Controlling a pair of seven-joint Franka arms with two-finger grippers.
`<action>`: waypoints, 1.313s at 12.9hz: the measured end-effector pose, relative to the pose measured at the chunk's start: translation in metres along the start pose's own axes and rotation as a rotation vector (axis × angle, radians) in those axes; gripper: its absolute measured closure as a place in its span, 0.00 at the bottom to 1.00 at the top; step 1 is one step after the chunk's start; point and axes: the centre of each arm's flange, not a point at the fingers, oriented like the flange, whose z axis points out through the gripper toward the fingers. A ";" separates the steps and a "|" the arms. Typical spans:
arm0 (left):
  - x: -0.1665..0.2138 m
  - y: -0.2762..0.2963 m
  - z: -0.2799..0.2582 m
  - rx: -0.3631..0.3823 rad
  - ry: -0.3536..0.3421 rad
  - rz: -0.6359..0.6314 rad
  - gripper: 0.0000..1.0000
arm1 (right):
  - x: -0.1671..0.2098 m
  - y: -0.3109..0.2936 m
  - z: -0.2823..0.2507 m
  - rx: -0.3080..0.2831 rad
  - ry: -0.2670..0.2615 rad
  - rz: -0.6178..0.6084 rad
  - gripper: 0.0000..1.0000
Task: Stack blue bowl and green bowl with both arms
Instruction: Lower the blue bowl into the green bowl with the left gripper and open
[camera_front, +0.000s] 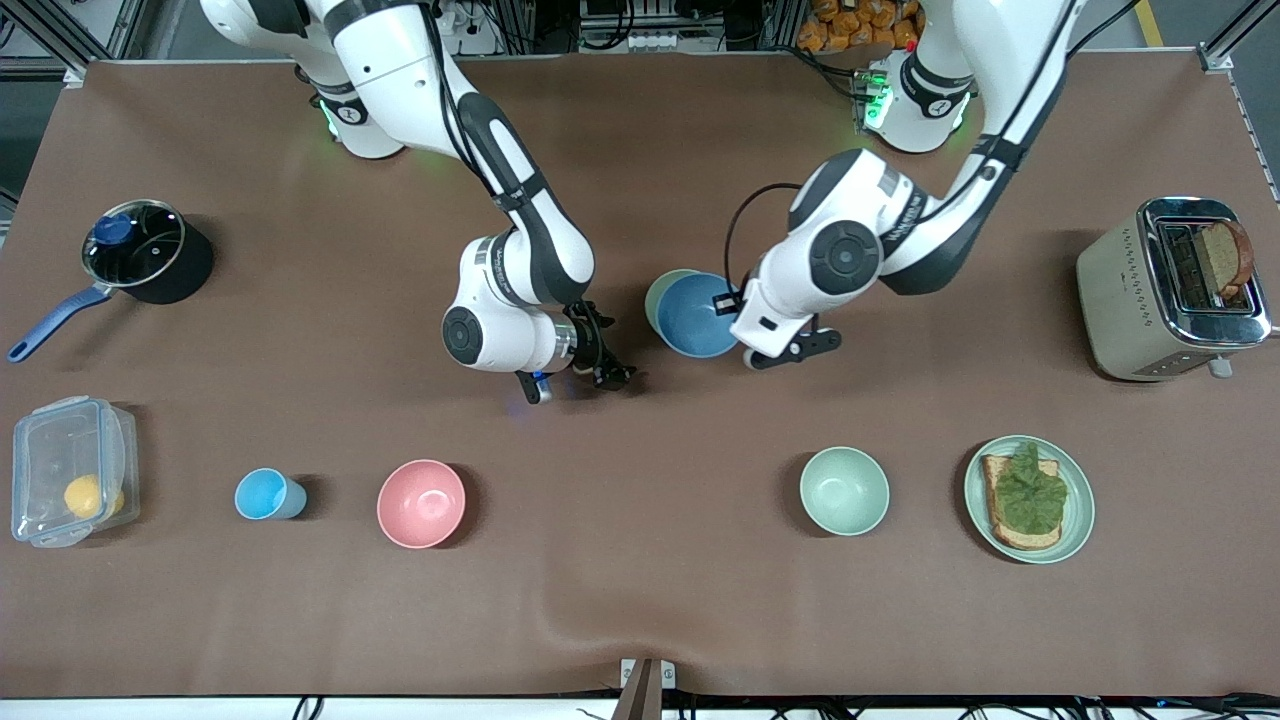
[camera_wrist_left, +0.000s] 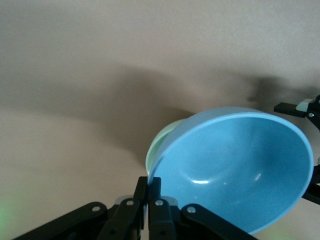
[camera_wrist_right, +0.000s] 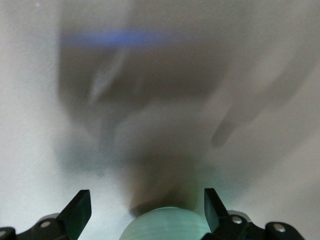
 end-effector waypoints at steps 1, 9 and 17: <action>-0.003 0.001 0.008 -0.003 0.004 0.002 0.96 | 0.001 0.001 0.001 -0.003 0.001 0.002 0.00; -0.016 -0.005 0.048 0.005 0.006 0.012 0.96 | -0.001 0.002 0.002 -0.005 0.000 -0.001 0.00; -0.025 -0.003 0.076 -0.012 0.021 0.026 0.96 | -0.003 0.002 0.002 -0.005 0.000 -0.004 0.00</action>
